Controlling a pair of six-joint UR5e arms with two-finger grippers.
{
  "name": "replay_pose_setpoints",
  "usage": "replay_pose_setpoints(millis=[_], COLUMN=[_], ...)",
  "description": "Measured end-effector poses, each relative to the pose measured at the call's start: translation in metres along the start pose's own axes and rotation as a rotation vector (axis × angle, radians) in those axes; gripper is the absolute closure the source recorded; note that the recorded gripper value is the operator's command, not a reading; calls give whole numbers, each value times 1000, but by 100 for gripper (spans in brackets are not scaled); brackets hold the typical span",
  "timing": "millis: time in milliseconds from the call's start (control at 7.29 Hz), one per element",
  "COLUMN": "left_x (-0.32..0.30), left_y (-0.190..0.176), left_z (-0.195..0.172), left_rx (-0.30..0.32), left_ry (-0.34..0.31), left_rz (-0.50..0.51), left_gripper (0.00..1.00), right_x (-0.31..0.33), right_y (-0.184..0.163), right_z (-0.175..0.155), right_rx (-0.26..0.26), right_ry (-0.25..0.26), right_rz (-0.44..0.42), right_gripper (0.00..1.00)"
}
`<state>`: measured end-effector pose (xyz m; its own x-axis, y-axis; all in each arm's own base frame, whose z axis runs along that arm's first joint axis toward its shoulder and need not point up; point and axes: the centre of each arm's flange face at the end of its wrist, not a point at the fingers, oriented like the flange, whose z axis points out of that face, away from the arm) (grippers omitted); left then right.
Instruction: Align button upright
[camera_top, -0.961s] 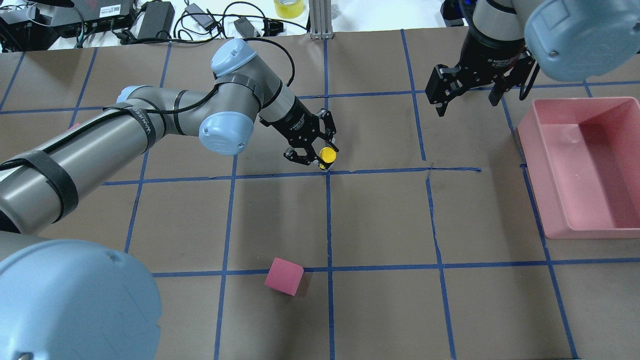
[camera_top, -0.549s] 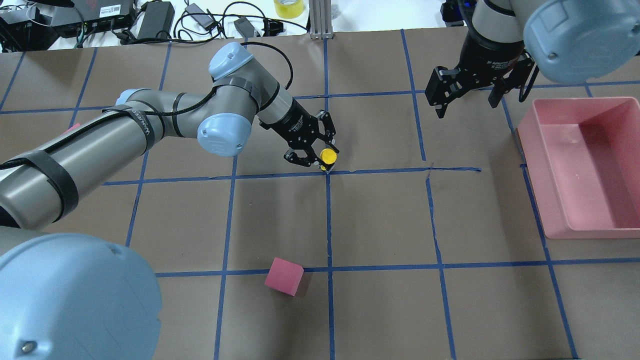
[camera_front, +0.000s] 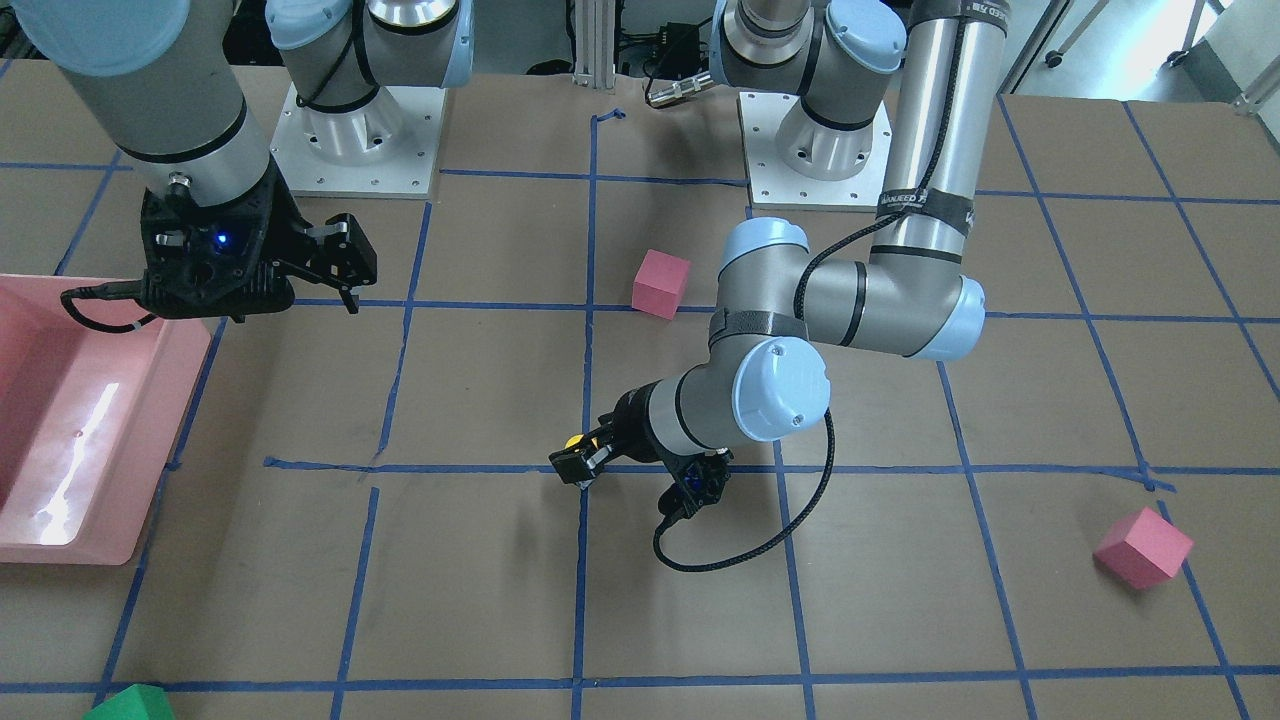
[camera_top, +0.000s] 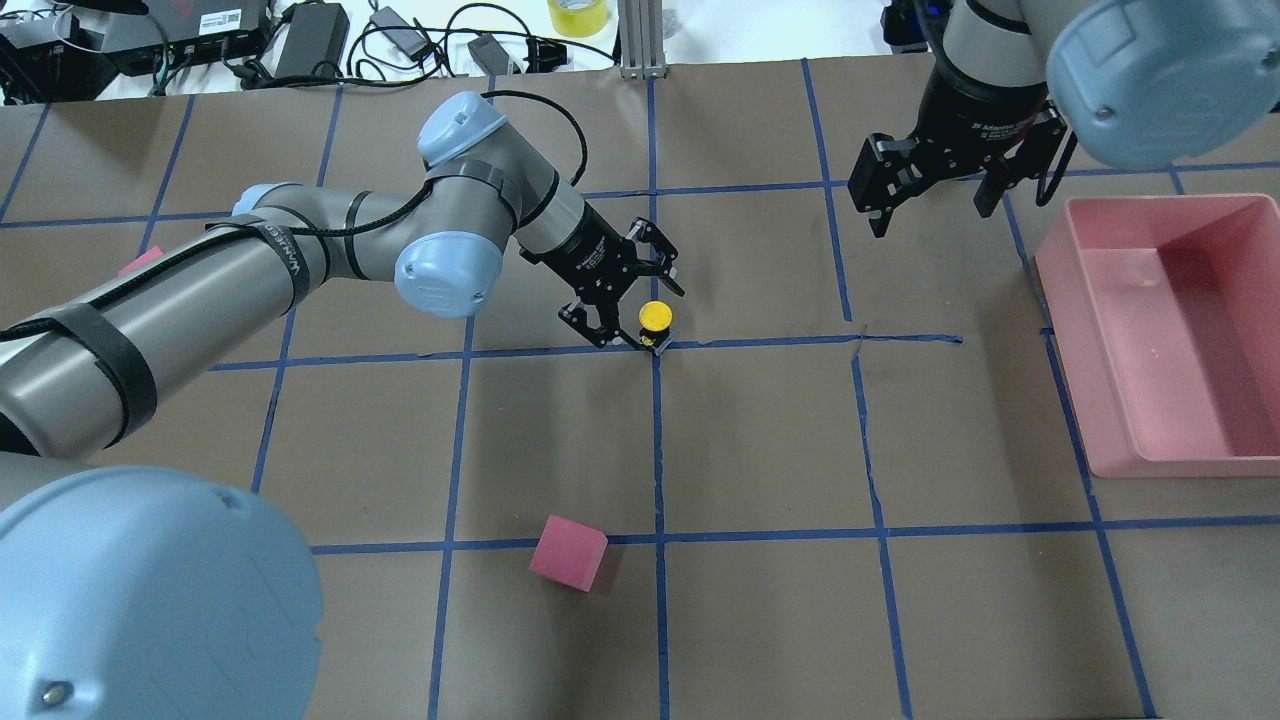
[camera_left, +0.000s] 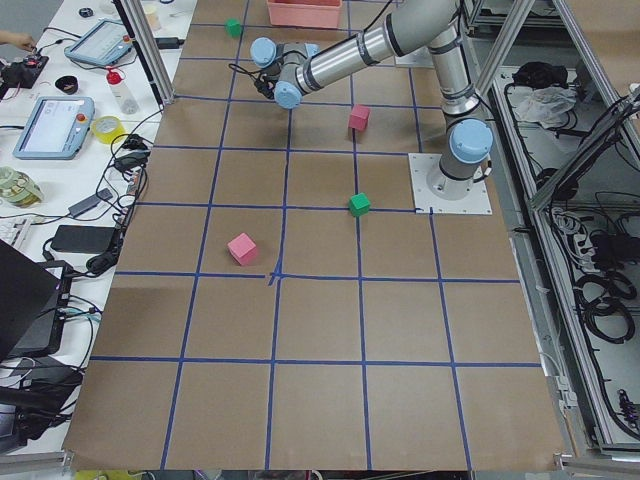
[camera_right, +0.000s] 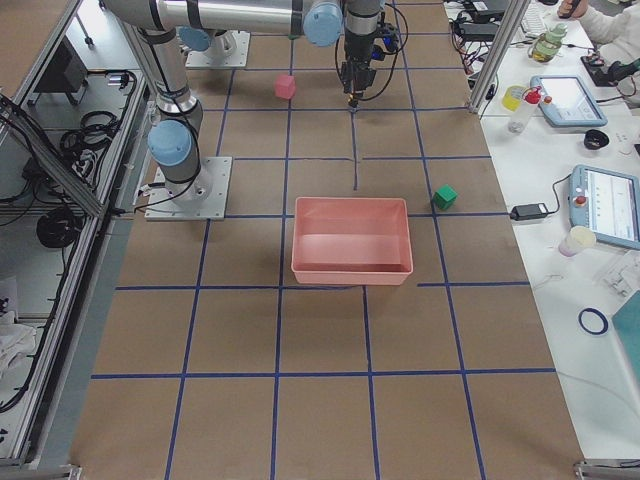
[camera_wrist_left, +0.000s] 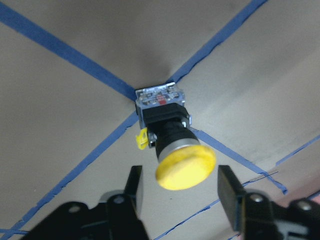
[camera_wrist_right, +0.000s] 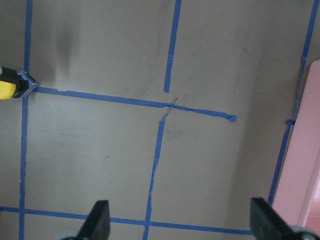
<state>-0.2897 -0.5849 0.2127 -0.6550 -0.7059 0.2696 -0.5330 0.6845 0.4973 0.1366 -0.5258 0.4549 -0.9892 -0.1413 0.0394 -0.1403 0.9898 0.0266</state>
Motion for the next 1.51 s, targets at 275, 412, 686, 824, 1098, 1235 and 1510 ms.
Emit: replay_pose_setpoints(millis=[275,412,686,824,1098,1235,1510], left_x=[7,10,15,12,-9,-24,-55], left_y=[8,15,45,66,111,129,138], left_z=[-31,-55,-120,-154,-215,-237,-256], left_rx=[109,172,256,296,382,416,446], left_ry=[-33,-83,-227,-302,-436,-479,-534], left_rz=[62,138,326,425,617,679,798], left_gripper=[0,0,0,0,0,0,0], right_x=[-1,-1,-1,-1,-1,-1,-1], right_y=[0,0,-1,-1,-1,-1,-1], right_z=[0,0,0,1,2,2,3], right_rx=[2,4,5,5,4,4,3], right_ry=[-5,-7,-8,-8,-8,-8,-7], right_rz=[2,3,4,5,5,5,5], right_gripper=[0,0,0,0,0,0,0])
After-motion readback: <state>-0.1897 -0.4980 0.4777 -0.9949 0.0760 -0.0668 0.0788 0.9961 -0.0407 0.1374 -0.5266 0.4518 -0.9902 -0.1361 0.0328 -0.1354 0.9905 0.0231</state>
